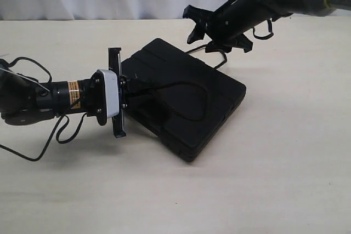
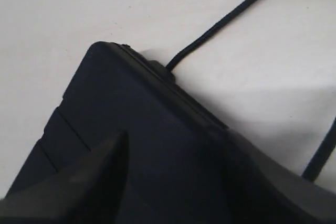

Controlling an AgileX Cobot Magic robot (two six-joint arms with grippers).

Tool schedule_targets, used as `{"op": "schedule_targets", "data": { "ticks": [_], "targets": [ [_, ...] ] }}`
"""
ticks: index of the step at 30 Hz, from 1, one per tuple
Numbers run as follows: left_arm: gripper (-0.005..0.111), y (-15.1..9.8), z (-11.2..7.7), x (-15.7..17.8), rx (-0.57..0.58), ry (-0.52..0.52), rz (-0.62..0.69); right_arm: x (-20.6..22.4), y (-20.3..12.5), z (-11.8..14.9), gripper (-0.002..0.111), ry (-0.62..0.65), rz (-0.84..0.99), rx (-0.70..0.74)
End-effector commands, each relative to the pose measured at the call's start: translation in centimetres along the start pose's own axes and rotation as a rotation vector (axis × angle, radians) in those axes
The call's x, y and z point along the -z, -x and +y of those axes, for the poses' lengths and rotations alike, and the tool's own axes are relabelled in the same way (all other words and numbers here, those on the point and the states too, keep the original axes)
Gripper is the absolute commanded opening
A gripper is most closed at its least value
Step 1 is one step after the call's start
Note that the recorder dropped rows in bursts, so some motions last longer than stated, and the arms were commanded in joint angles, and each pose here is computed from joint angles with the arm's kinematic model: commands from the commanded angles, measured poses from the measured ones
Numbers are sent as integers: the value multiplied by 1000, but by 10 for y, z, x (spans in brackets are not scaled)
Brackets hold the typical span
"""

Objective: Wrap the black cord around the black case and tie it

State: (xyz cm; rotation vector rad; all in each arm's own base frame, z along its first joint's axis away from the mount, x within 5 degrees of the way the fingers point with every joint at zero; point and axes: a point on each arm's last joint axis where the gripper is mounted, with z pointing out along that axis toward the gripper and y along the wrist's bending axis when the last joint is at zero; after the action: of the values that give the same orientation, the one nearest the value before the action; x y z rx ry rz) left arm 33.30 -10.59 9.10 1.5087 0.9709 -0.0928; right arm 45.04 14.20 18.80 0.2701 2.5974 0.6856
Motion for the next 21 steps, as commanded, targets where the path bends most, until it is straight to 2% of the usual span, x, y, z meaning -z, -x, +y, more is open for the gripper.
{"op": "schedule_targets", "data": {
  "ticks": [1, 10, 12, 17, 21],
  "targets": [
    [0, 8, 3, -1, -3, 32, -53, 20, 5, -2, 51, -83, -14, 141],
    [0, 8, 3, -1, -3, 32, -53, 65, 16, -14, 46, -224, -12, 263],
    [0, 8, 3, -1, -8, 30, -54, 69, 14, -19, 43, -242, 36, 240],
    [0, 7, 0, -1, -95, -2, -51, 52, -4, -19, 32, -271, 181, 237],
    [0, 8, -2, -1, -143, -26, -54, 38, -17, -4, 33, -265, 204, 294]
  ]
}}
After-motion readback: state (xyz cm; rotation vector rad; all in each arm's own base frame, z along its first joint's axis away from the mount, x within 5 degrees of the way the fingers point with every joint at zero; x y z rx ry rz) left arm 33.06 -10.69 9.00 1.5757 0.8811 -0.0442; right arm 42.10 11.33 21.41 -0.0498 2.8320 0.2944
